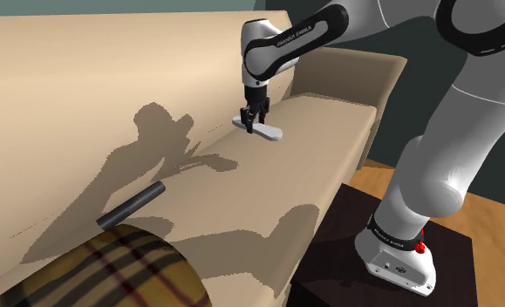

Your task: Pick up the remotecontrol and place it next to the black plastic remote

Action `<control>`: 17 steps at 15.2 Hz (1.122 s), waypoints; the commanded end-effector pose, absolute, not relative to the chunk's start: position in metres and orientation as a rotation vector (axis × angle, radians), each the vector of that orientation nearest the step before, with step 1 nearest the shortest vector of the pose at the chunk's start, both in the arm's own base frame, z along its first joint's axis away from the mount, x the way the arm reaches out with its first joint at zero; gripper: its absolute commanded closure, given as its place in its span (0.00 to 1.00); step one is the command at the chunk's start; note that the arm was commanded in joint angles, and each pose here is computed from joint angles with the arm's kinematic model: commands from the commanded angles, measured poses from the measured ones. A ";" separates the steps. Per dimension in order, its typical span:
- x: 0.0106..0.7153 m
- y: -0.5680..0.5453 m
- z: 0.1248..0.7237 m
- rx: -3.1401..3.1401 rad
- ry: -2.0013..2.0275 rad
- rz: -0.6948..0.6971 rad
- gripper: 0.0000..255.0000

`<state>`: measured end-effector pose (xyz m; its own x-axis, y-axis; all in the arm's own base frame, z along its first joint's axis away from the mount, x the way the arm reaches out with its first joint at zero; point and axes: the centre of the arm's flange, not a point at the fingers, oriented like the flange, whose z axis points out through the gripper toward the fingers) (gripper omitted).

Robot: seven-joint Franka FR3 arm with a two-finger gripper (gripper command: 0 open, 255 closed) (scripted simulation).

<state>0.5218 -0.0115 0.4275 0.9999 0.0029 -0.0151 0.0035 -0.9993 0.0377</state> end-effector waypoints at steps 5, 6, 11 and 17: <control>0.522 0.066 0.431 3.104 0.002 -0.023 1.00; 0.522 0.080 0.431 3.104 0.002 -0.023 1.00; 0.524 0.146 0.433 3.104 0.002 -0.023 1.00; 0.525 0.225 0.435 3.104 0.002 -0.023 1.00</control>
